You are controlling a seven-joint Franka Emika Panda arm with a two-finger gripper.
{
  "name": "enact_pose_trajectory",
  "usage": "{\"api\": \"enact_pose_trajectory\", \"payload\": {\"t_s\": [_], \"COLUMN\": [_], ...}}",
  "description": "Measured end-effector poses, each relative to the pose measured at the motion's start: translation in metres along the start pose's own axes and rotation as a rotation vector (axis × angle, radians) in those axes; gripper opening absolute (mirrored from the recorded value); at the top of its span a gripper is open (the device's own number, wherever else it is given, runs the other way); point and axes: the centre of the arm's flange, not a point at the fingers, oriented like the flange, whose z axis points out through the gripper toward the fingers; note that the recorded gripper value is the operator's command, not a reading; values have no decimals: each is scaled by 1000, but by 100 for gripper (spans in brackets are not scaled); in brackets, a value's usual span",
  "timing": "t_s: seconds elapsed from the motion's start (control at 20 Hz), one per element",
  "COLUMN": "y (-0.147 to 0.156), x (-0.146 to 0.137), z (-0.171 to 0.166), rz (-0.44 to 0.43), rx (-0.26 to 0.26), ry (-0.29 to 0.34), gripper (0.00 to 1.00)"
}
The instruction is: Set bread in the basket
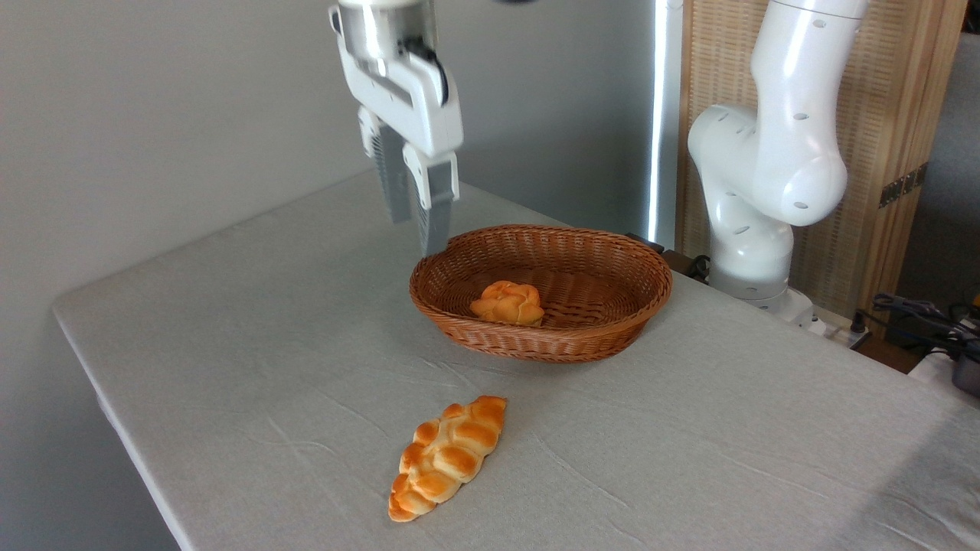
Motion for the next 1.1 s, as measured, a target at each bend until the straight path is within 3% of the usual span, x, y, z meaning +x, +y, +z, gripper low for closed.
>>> {"api": "enact_pose_trajectory", "payload": {"t_s": [0.25,0.45,1.1], "y": [-47,-69,-68], "x": [2,-6,5], "z": [-38,-39,-24], "rz": [-74,-118,-119], "rx": [46,29,26], "ry": [24,-10,-50], "gripper": [100,100,100]}}
